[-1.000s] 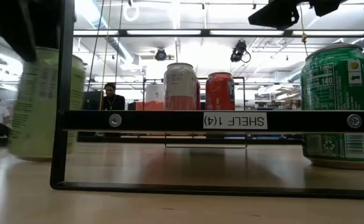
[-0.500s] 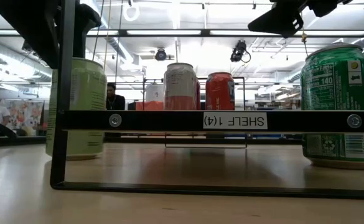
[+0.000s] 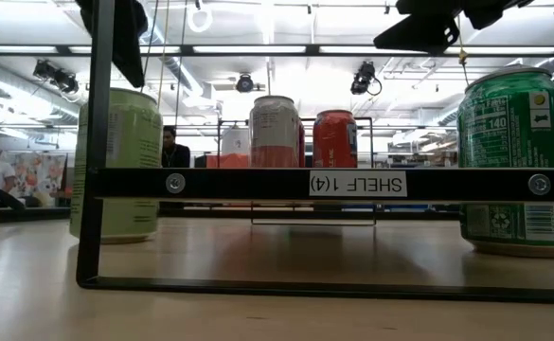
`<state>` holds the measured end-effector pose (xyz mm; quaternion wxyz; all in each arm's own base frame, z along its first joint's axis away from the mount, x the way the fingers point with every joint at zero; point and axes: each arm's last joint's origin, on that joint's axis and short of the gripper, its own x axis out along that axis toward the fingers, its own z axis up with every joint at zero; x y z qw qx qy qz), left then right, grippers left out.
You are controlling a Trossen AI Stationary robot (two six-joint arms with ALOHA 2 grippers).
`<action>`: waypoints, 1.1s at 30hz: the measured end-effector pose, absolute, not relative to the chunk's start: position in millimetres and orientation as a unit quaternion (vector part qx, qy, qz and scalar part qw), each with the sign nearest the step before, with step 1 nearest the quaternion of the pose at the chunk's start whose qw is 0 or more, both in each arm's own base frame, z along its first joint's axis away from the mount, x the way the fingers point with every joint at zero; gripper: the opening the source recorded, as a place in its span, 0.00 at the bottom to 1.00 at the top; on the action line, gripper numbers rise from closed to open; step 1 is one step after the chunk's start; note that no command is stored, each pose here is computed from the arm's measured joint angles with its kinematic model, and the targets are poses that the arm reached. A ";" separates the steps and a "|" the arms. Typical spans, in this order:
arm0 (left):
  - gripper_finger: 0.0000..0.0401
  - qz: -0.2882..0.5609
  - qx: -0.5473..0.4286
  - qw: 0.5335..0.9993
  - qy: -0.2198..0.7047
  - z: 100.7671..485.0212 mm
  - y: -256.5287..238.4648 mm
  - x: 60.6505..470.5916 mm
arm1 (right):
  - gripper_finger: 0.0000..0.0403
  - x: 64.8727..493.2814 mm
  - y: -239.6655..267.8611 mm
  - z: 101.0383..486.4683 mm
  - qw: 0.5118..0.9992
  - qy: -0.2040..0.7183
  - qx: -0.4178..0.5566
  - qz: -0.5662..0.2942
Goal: Place canned beverage on shelf
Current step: Put the light green soda can on the shelf
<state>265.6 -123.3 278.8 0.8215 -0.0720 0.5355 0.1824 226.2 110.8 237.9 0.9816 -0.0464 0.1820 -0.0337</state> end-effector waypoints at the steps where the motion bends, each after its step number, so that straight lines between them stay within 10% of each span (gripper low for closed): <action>1: 0.81 0.188 -0.086 0.821 0.532 278.2 -123.0 267.4 | 0.89 226.2 110.7 238.1 0.982 0.181 -0.050 -0.036; 11: 0.99 0.199 -0.141 0.825 0.509 279.5 -123.5 272.6 | 0.89 226.3 110.8 238.9 0.982 0.178 -0.060 -0.037; 33: 0.99 0.282 -0.228 0.769 0.527 259.0 -115.5 284.3 | 0.89 227.0 110.2 240.0 0.980 0.173 -0.096 -0.036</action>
